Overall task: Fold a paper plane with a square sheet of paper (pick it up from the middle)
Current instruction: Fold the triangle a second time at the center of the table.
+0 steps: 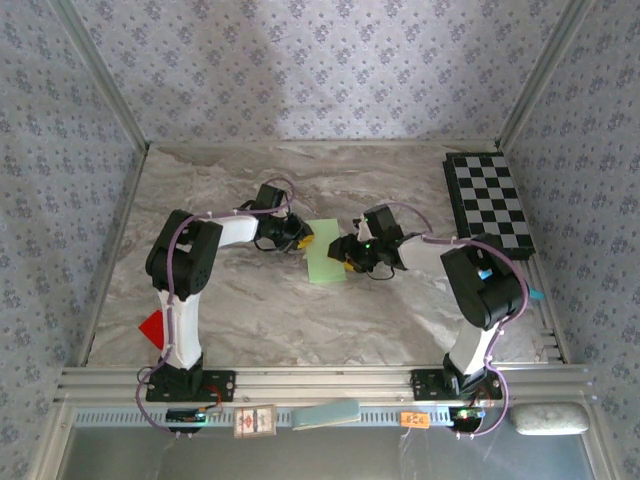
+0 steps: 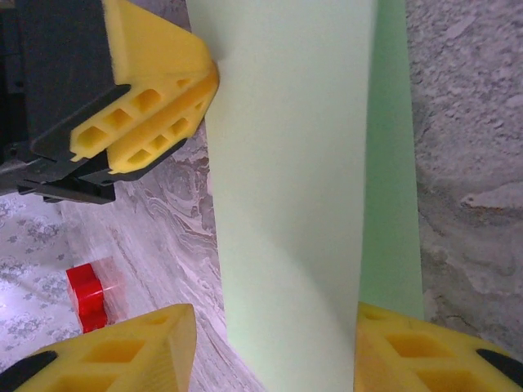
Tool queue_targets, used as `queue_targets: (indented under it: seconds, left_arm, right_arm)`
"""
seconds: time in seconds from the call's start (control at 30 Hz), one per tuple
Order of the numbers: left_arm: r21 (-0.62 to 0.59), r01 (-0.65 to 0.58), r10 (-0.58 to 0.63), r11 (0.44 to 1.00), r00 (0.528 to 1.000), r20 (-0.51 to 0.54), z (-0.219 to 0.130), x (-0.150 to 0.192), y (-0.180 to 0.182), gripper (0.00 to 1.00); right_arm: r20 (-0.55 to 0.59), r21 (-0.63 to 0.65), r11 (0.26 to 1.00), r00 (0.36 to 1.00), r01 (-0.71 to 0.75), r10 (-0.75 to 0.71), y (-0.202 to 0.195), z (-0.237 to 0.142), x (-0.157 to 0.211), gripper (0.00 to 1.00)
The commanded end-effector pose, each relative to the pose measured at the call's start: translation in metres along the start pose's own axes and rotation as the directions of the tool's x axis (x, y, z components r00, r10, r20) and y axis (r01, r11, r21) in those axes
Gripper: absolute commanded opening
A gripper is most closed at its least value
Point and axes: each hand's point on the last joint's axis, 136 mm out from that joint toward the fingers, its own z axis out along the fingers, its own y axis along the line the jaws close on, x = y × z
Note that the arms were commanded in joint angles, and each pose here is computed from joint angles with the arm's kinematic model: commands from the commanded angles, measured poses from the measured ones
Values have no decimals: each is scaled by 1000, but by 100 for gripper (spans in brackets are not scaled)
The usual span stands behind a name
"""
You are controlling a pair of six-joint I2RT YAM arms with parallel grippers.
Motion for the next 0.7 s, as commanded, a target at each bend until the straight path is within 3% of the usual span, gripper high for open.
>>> queue_targets:
  seconds: [0.0, 0.67]
  left_arm:
    - [-221, 108, -122, 969, 991, -48, 26, 19, 79, 17]
    - [-212, 109, -122, 971, 991, -50, 27, 19, 79, 17]
  right_arm:
    - [-19, -31, 1000, 1000, 2, -2, 4, 4, 0, 50]
    - [-74, 38, 979, 976, -203, 205, -15, -11, 25, 23]
